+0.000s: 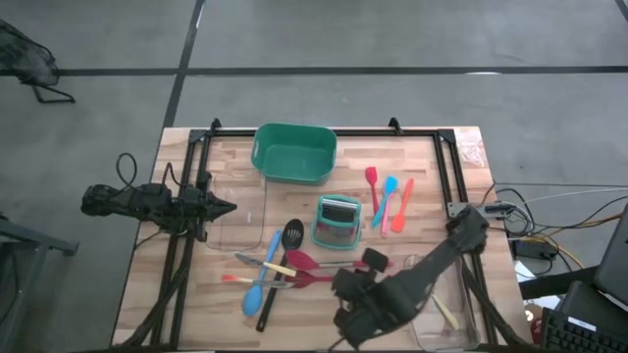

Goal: Pick & Place Kitchen Items
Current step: Put the green table knife into the bottom transparent bin, then put the yellow table knife into the bottom transparent bin

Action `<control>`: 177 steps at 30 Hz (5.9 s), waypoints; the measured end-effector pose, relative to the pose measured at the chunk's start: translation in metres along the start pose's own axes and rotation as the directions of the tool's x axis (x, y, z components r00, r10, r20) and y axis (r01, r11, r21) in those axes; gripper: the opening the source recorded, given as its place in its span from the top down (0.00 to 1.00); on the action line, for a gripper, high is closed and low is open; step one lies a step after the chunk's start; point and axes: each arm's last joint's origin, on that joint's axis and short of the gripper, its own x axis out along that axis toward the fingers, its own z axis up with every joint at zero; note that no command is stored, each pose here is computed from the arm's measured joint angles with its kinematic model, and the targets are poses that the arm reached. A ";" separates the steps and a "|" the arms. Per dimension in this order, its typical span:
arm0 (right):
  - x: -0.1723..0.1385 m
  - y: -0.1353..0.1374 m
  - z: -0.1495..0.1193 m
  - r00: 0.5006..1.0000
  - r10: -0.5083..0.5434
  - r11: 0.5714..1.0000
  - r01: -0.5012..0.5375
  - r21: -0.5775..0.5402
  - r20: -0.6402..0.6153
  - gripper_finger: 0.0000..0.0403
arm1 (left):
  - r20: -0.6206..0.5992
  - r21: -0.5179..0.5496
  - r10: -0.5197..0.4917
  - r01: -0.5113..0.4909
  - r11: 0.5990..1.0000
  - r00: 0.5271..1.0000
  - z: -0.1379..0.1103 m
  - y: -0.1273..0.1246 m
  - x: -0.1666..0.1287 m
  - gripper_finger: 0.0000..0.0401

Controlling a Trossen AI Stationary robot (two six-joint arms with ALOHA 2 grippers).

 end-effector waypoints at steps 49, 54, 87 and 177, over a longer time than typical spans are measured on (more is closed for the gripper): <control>0.033 -0.090 -0.198 0.968 -0.162 0.864 0.233 0.446 -0.192 0.92 | -0.008 0.002 0.000 0.000 1.000 1.000 -0.001 0.000 0.000 0.95; 0.039 -0.090 -0.202 0.969 -0.152 0.864 0.226 0.450 -0.196 0.91 | -0.008 0.002 0.000 0.000 1.000 1.000 -0.001 0.000 0.000 0.95; 0.000 -0.075 -0.151 0.990 -0.066 0.928 0.015 0.373 0.124 0.59 | -0.008 0.002 0.001 -0.001 1.000 1.000 -0.001 0.000 0.000 0.95; 0.070 -0.288 -0.178 0.334 0.574 0.805 -0.399 -0.440 0.747 0.98 | -0.009 0.104 0.001 0.000 0.995 1.000 -0.001 0.000 0.000 0.95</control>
